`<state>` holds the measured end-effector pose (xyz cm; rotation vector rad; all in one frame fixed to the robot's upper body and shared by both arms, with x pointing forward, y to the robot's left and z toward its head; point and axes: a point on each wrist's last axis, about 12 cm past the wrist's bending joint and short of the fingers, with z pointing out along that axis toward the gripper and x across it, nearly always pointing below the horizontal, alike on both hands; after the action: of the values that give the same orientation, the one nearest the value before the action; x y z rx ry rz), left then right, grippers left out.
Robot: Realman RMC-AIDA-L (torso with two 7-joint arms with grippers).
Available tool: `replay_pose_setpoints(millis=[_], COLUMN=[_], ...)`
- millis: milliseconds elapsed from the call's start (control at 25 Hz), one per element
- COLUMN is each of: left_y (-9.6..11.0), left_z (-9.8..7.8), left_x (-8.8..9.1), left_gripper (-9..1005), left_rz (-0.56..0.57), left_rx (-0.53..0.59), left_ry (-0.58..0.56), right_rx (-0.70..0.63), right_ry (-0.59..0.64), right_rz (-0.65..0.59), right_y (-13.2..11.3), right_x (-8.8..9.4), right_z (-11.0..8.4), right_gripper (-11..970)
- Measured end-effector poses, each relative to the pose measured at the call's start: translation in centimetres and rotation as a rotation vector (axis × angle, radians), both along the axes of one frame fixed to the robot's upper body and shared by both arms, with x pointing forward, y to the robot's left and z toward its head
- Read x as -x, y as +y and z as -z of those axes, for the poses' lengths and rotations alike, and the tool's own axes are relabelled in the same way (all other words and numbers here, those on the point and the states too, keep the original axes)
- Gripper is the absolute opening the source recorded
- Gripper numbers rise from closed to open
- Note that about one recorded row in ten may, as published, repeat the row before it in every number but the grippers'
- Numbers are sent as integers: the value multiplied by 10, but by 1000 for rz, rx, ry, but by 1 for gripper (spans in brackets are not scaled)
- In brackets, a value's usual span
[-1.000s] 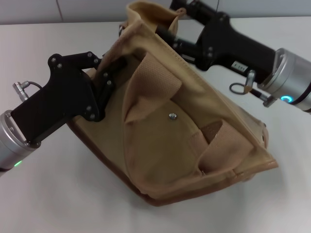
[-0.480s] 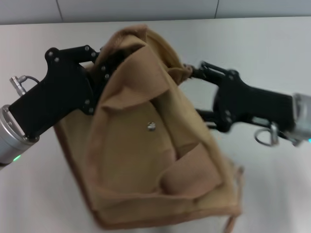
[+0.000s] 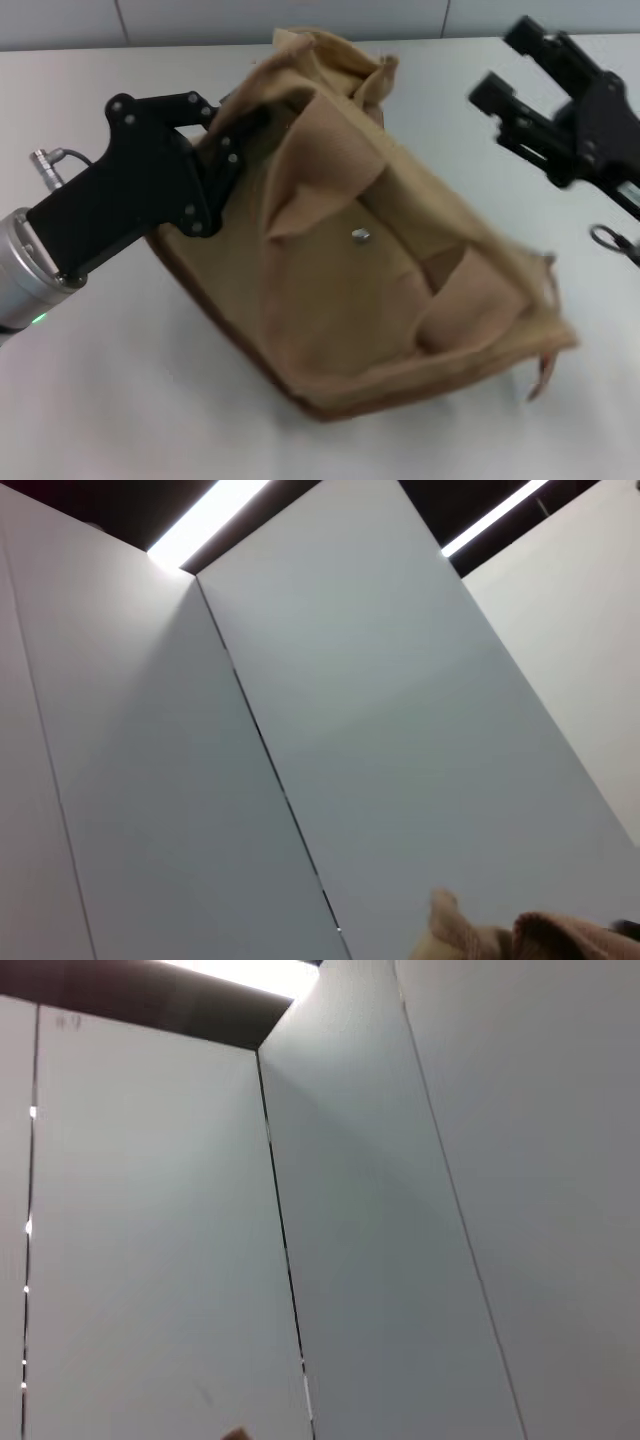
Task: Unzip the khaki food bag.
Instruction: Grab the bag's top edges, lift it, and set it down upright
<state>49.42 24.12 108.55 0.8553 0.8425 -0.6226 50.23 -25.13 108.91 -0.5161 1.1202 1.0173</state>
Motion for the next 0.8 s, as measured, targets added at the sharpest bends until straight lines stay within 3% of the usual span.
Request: replay_pose_setpoints(millis=[40, 440, 800], left_y=[0, -1, -5], left_z=[-1, -1, -1], left_x=[0, 0, -1], left_gripper=[79, 89, 97], left_rz=[8, 25, 37], left_rx=[-9, -18, -26], left_ry=[-6, -9, -20], right_rx=[8, 151, 251], right_ry=[2, 47, 91], right_rz=[-15, -180, -309], right_y=[9, 55, 71], right_x=[-12, -41, -41], right_z=[-4, -10, -11], right_gripper=[834, 834, 833])
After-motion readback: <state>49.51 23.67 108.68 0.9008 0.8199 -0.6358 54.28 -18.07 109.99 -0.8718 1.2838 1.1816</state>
